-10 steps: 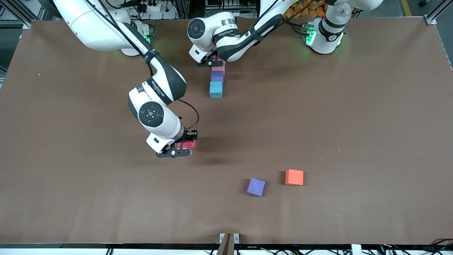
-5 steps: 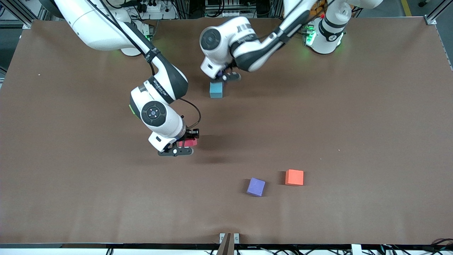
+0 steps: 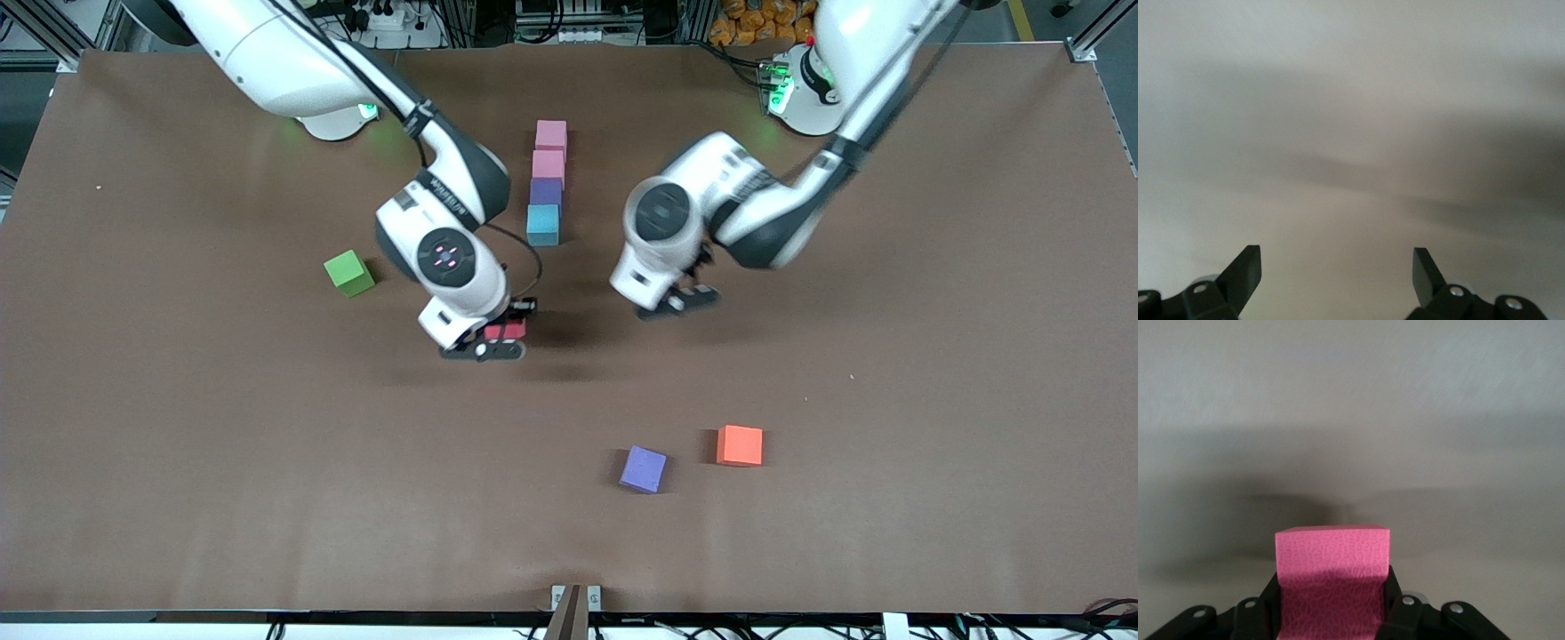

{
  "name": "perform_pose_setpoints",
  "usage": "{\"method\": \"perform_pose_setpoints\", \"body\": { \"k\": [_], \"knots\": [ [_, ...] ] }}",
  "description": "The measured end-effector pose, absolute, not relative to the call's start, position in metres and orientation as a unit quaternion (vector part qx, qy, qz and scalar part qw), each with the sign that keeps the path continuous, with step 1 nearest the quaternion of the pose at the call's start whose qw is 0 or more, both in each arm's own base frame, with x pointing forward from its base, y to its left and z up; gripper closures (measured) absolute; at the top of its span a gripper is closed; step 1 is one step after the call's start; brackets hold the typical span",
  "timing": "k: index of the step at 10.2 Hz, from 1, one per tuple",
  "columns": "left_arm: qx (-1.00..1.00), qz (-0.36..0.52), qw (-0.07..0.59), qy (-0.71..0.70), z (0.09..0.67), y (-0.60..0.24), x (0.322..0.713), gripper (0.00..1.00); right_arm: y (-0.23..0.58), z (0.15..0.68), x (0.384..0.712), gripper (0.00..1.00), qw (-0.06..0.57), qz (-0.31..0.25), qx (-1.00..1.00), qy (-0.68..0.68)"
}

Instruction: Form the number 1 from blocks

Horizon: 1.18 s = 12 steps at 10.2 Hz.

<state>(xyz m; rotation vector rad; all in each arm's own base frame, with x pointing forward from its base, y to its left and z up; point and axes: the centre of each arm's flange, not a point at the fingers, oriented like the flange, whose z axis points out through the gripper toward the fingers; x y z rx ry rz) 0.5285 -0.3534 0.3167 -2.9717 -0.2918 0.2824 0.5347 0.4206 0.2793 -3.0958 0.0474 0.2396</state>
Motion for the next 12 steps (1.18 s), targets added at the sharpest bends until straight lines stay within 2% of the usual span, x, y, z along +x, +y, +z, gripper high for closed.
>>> {"method": "perform_pose_setpoints", "body": {
  "k": [2,5,7,12],
  "knots": [
    [-0.99,0.073,0.04,-0.112,0.347,-0.275,0.592,0.0,0.449,0.275,0.504,0.42,0.007,0.08,-0.997,0.013],
    [-0.995,0.049,0.021,-0.09,0.382,-0.15,0.642,0.0,0.47,0.255,0.459,0.42,-0.024,0.069,-0.997,0.002],
    [-0.996,0.044,0.02,-0.08,0.392,-0.116,0.647,0.0,0.478,0.247,0.438,0.42,-0.026,0.063,-0.998,0.006],
    [-0.994,0.077,0.044,-0.061,0.378,-0.136,0.621,0.0,0.481,0.244,0.404,0.42,-0.023,0.036,-0.999,-0.006]
  ]
}}
